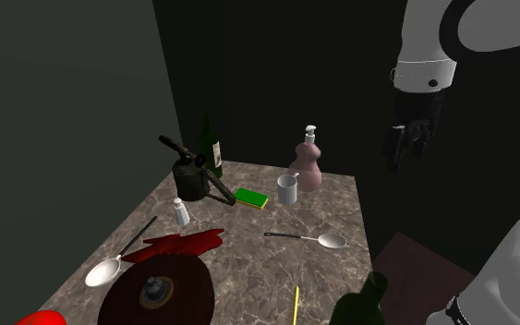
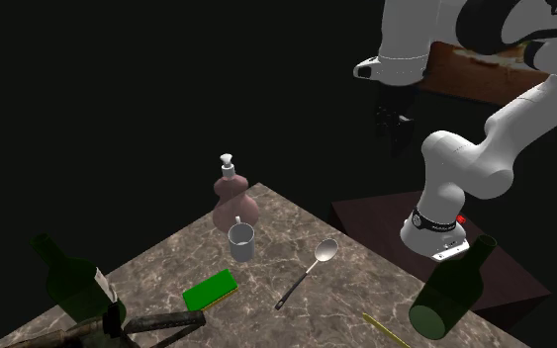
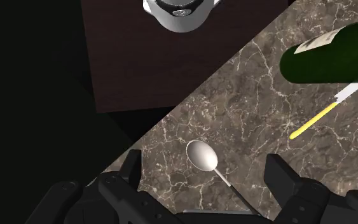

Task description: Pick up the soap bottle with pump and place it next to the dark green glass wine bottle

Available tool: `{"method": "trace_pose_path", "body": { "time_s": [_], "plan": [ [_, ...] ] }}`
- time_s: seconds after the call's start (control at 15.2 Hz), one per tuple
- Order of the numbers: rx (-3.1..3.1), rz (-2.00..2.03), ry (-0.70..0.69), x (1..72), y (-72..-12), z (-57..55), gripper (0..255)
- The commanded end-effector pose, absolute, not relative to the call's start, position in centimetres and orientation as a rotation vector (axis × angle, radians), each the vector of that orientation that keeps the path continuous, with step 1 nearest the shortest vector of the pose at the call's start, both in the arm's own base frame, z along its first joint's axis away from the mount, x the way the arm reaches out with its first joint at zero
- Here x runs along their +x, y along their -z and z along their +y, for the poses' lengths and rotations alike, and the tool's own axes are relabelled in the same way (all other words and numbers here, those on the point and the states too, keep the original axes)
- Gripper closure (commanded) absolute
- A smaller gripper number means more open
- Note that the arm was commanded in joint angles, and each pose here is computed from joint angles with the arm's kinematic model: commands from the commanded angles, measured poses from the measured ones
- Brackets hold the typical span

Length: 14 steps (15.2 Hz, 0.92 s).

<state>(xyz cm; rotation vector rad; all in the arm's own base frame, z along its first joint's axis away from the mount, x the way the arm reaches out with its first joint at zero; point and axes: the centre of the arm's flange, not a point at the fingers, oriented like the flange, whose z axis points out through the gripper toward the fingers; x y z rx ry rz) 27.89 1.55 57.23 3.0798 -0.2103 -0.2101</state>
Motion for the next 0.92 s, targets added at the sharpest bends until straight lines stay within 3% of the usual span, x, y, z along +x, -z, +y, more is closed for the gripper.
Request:
{"method": "trace_pose_path", "body": {
  "time_s": [0.0, 0.86],
  "plan": [
    [3.08, -0.21, 0.21, 27.9, -57.2, 1.6, 0],
    [3.164, -0.138, -0.116, 36.2, -48.0, -7.8, 0]
  ]
}}
